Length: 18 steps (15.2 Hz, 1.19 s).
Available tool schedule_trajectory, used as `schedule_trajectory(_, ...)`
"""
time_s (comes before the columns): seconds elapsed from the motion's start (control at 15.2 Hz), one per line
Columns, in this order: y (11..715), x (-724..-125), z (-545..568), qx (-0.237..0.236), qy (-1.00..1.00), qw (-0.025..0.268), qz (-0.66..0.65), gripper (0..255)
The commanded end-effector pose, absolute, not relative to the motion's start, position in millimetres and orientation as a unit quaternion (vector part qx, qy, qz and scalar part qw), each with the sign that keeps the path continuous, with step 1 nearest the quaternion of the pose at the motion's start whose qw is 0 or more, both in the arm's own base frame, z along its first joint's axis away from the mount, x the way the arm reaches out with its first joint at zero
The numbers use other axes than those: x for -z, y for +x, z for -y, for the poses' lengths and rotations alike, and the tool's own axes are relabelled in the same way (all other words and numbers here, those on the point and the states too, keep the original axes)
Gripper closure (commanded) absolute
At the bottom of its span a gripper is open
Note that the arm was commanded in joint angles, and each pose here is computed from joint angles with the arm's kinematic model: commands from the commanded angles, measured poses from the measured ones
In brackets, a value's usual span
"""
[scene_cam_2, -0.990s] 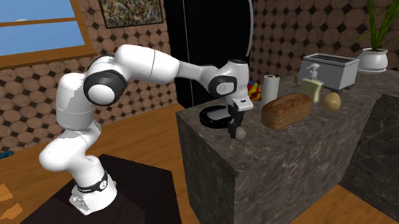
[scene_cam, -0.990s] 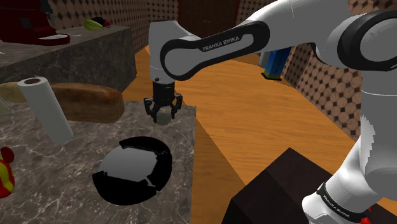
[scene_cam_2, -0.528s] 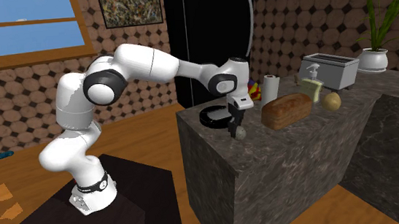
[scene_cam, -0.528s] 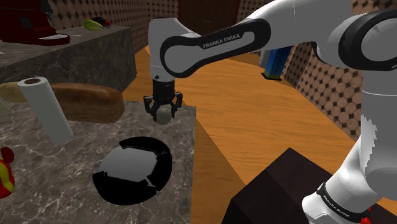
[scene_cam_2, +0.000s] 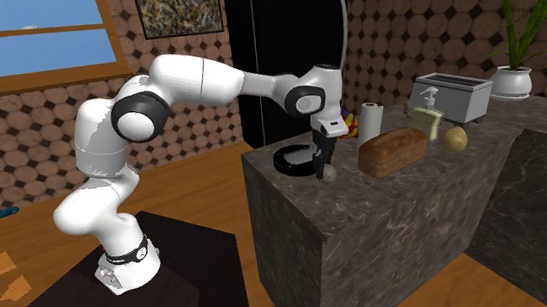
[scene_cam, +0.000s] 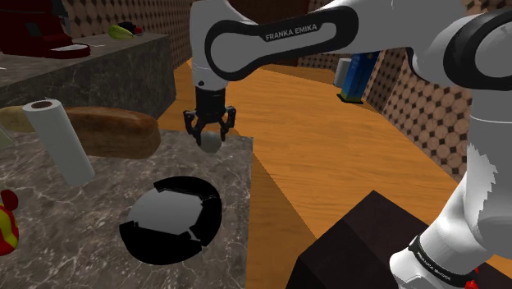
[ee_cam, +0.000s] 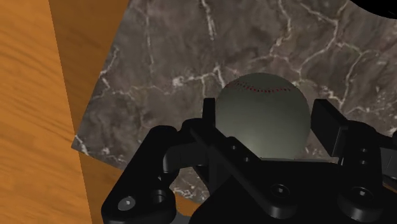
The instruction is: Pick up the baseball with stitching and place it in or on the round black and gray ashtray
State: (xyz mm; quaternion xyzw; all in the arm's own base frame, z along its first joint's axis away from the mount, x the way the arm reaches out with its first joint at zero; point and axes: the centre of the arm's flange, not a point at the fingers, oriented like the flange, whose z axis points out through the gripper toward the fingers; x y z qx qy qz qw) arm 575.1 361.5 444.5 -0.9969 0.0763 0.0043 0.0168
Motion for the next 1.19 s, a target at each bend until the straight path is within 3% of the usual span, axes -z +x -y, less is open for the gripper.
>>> schedule_trajectory(0.0,575,-455,-361,-0.004,-0.997,0.017,-0.076,255)
schedule_trajectory(0.53,575,-486,-362,-0.004,-0.997,0.017,-0.076,255)
schedule_trajectory(0.59,575,-486,-362,-0.004,-0.997,0.017,-0.076,0)
schedule_trajectory(0.86,586,-434,-339,-0.084,-0.988,0.037,-0.125,0)
schedule_trajectory(1.12,584,-416,-340,-0.088,-0.987,0.038,-0.127,0)
